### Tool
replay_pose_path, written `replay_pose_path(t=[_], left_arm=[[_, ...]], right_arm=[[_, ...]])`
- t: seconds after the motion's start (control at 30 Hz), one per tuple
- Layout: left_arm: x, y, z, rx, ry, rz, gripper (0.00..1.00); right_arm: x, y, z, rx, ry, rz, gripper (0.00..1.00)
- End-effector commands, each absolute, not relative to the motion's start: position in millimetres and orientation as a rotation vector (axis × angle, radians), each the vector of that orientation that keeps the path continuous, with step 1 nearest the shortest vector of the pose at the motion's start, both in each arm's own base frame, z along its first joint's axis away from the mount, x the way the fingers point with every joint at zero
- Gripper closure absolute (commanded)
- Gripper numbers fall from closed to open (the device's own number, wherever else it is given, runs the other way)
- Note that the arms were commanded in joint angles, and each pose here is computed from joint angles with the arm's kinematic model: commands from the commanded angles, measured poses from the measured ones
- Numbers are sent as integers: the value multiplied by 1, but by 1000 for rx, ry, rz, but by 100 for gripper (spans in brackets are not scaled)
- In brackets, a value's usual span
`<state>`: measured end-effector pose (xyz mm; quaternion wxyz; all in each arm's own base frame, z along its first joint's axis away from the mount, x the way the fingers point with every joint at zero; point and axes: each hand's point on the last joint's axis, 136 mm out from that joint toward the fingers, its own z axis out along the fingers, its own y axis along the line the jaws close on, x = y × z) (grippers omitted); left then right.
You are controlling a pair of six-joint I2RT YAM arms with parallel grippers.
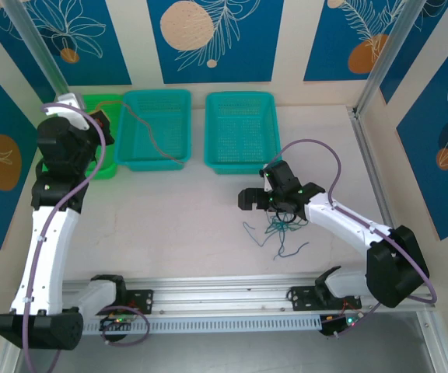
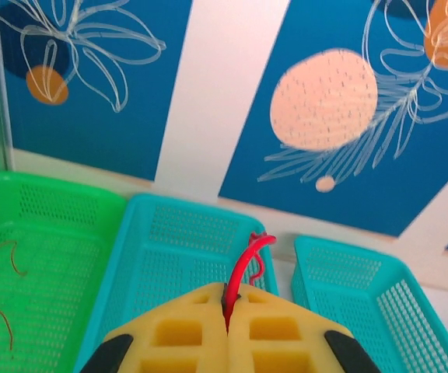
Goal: Untangle the cables
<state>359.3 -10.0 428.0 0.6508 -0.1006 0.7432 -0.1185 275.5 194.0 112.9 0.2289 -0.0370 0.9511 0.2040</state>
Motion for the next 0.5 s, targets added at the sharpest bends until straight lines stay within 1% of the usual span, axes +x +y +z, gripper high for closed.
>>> replay_pose_path(t=[0.0,0.17,0.47], left_arm=[[367,9,451,-256,1637,-254,100],[382,49,463,-344,1605,-148,100],[420,132,437,-569,1607,2,100]], right_arm=[[273,199,132,-130,2594,625,0],[272,192,134,-108,2594,612,1],[271,189,137,-98,2595,638,1]])
